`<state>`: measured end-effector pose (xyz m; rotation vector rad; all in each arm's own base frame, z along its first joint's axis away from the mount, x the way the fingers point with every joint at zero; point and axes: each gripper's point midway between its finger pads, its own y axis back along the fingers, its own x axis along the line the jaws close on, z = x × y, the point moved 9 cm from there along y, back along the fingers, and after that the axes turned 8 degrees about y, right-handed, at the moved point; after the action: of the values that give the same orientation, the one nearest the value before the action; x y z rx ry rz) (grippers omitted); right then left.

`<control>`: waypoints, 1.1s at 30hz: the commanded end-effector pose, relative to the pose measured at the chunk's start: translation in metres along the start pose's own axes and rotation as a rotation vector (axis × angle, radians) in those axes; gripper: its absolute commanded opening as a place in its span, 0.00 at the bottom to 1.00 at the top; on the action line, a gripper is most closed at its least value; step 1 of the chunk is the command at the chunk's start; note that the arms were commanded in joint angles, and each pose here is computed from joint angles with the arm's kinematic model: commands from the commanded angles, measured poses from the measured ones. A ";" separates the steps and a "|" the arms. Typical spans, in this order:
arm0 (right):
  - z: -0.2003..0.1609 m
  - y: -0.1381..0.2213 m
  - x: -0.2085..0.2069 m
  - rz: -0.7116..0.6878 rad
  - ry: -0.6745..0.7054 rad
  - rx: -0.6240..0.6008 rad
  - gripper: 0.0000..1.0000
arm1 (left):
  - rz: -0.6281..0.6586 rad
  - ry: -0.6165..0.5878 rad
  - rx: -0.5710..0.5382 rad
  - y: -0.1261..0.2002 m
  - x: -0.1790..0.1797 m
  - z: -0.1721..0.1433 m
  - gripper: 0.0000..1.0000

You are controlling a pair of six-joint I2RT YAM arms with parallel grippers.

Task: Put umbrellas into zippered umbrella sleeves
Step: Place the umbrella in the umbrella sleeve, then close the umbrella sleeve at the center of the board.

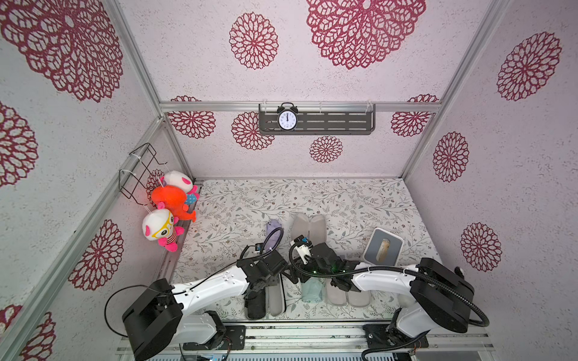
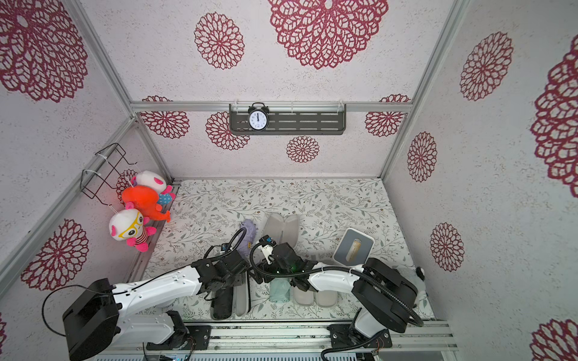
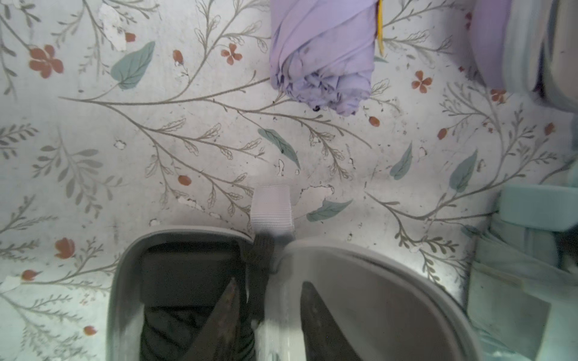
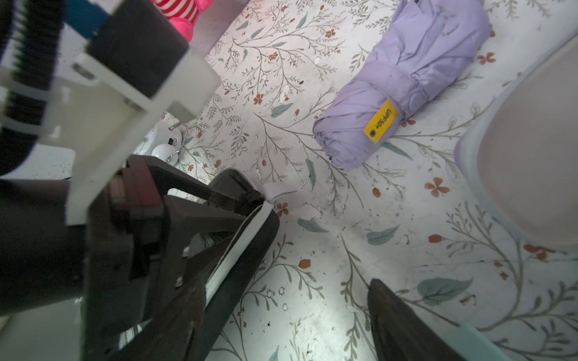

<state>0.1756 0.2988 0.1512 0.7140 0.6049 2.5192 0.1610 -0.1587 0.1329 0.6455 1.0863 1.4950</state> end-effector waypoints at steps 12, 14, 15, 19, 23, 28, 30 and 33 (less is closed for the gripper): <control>0.008 0.013 0.003 -0.038 -0.023 -0.028 0.51 | -0.070 0.388 -0.108 -0.004 0.083 -0.026 0.41; 0.006 0.008 0.008 -0.010 -0.013 0.007 0.46 | -0.082 0.394 -0.112 -0.002 0.084 -0.026 0.41; 0.004 0.004 0.013 0.004 0.000 0.026 0.45 | -0.097 0.393 -0.106 -0.003 0.083 -0.027 0.41; -0.001 -0.009 0.029 0.059 0.017 0.046 0.44 | -0.088 0.360 -0.084 -0.009 0.079 -0.028 0.38; 0.005 -0.020 0.037 0.089 0.021 0.031 0.45 | -0.091 0.342 -0.060 -0.014 0.073 -0.029 0.37; 0.009 -0.037 0.037 0.092 0.023 0.052 0.45 | -0.131 0.317 -0.031 -0.021 0.062 -0.029 0.33; 0.010 -0.041 0.038 0.093 0.022 0.055 0.45 | -0.159 0.314 -0.027 -0.020 0.058 -0.028 0.33; 0.011 -0.048 0.037 0.085 0.019 0.073 0.45 | -0.176 0.309 -0.029 -0.019 0.057 -0.027 0.33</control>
<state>0.1662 0.3560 0.1520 0.7558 0.6531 2.6109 0.1378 -0.1069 0.1021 0.2517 1.2572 1.5625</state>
